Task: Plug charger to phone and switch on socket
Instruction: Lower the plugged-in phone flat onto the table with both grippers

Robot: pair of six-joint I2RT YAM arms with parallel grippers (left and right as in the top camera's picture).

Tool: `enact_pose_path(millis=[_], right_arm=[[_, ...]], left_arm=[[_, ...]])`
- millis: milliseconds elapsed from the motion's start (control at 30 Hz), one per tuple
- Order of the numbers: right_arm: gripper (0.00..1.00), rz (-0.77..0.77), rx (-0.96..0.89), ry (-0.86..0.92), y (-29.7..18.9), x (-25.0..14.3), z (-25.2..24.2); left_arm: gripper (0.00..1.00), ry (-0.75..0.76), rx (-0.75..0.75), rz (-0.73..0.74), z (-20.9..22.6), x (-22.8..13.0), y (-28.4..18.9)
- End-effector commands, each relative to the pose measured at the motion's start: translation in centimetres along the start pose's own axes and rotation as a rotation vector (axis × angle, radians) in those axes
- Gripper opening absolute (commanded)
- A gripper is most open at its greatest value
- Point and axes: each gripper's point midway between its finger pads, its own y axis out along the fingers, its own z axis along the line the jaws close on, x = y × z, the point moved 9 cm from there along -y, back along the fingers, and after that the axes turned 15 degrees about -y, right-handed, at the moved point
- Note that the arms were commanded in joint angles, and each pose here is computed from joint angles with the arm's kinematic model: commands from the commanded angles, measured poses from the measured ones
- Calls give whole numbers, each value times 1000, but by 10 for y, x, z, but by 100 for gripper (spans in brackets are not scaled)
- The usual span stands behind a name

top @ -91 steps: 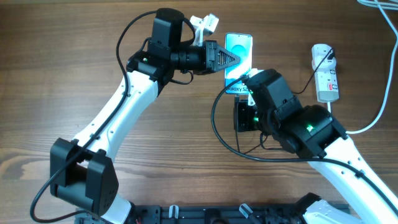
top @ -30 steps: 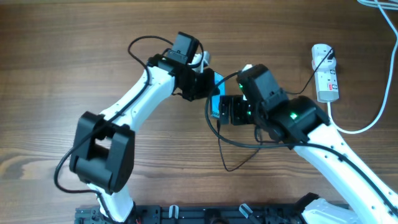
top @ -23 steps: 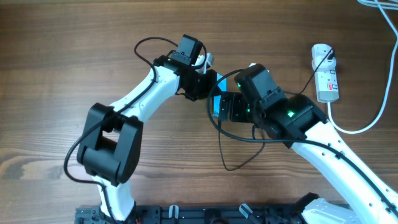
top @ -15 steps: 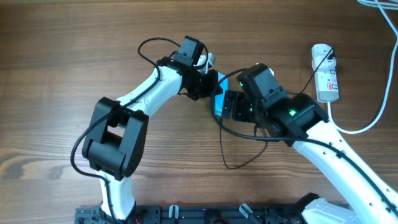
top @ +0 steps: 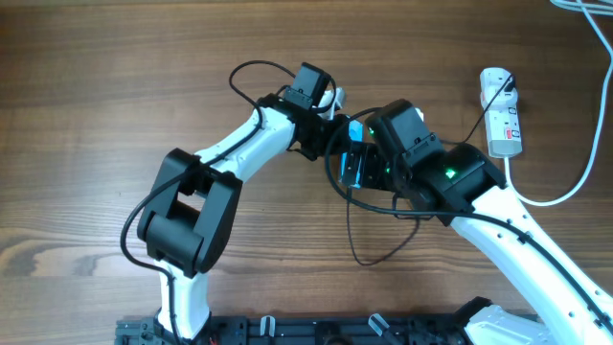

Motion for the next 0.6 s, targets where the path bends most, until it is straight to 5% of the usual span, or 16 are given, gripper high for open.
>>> enact_pose_path(millis=[0, 567], right_arm=[[100, 2, -27, 16, 2, 2, -2], [100, 6, -29, 15, 2, 1, -3]], left_arm=[[4, 2, 5, -5, 1, 2, 3], [4, -32, 56, 31, 19, 2, 25]])
